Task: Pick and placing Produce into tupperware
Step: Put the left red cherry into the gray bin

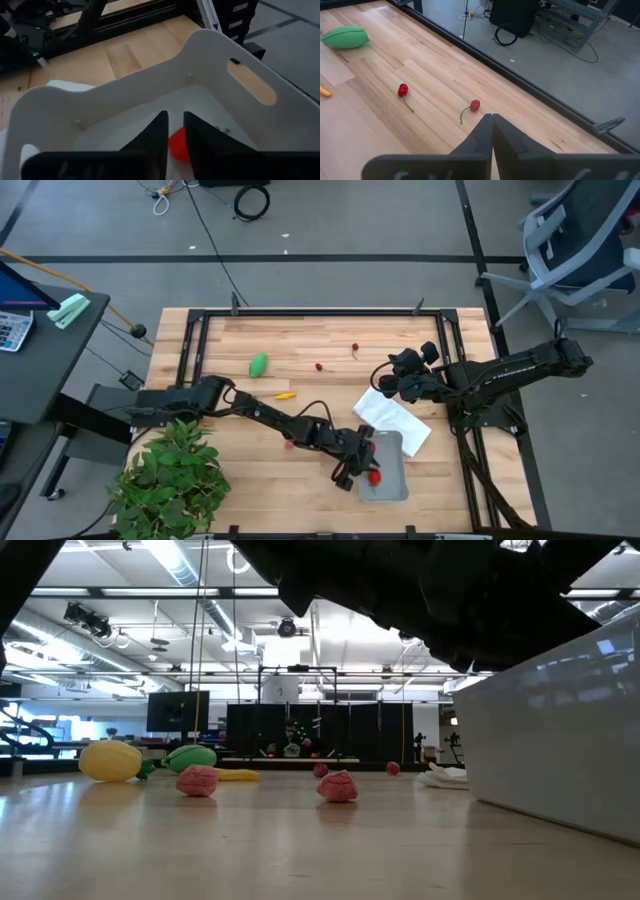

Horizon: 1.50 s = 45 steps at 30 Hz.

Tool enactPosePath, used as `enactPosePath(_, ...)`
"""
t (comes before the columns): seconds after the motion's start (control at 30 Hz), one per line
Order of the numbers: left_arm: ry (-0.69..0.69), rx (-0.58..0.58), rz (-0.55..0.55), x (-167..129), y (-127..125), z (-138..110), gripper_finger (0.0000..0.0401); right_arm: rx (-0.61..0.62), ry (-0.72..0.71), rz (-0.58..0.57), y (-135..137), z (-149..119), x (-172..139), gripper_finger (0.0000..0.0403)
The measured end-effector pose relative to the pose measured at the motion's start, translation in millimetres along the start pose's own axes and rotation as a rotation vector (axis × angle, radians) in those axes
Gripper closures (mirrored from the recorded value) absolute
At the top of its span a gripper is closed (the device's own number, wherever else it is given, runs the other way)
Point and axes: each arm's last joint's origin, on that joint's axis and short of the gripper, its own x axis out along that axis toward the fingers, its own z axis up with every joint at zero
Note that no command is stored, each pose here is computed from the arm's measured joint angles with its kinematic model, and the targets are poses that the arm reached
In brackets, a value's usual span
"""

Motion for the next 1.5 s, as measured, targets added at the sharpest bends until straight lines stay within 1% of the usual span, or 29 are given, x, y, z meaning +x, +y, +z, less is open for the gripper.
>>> enactPosePath(0.13, -0.008, 0.098, 0.027, -6, 6, 7, 0.0303, 0.000, 0.000, 0.000, 0, 0, 0, 0.0387)
enactPosePath(0.27, -0.014, 0.173, 0.123, -29, 18, 33, 0.0283, -0.001, 0.003, 0.004, 0, 0, 0, 0.0387)
enactPosePath(0.33, 0.036, 0.197, 0.188, -43, 26, 42, 0.0276, -0.001, 0.003, 0.004, 0, 0, 0, 0.0387)
enactPosePath(0.4, 0.117, 0.217, 0.255, -60, 36, 48, 0.0269, -0.001, 0.005, 0.006, 0, 0, 0, 0.0387)
enactPosePath(0.53, 0.321, 0.227, 0.347, -100, 56, 56, 0.0254, -0.002, 0.015, 0.019, 1, 0, 0, 0.0387)
enactPosePath(0.63, 0.513, 0.165, 0.353, -124, 70, 44, 0.0245, -0.002, 0.016, 0.021, 1, -1, 0, 0.0386)
enactPosePath(0.77, 0.775, 0.073, 0.335, -142, 88, 14, 0.0247, 0.001, 0.017, 0.024, 1, 0, 0, 0.0386)
enactPosePath(0.93, 0.940, 0.045, 0.325, -153, 114, -36, 0.0266, 0.018, 0.028, 0.038, 1, -1, 0, 0.0386)
enactPosePath(0.97, 0.948, 0.046, 0.330, -154, 120, -45, 0.0269, 0.017, 0.029, 0.039, 1, -1, 0, 0.0386)
enactPosePath(1.07, 0.911, 0.033, 0.371, -156, 134, -69, 0.0275, 0.018, 0.029, 0.039, 1, -1, 0, 0.0387)
enactPosePath(1.13, 0.873, 0.030, 0.396, -156, 143, -80, 0.0276, 0.017, 0.029, 0.039, 1, -1, 0, 0.0386)
enactPosePath(1.2, 0.838, 0.039, 0.413, -157, 151, -85, 0.0276, 0.017, 0.029, 0.039, 1, -1, 0, 0.0387)
enactPosePath(1.33, 0.790, -0.001, 0.372, -163, 164, -89, 0.0259, 0.017, 0.029, 0.038, 1, -1, 0, 0.0387)
enactPosePath(1.5, 0.745, 0.047, 0.377, -164, 175, -88, 0.0228, 0.017, 0.027, 0.036, 1, -1, 0, 0.0387)
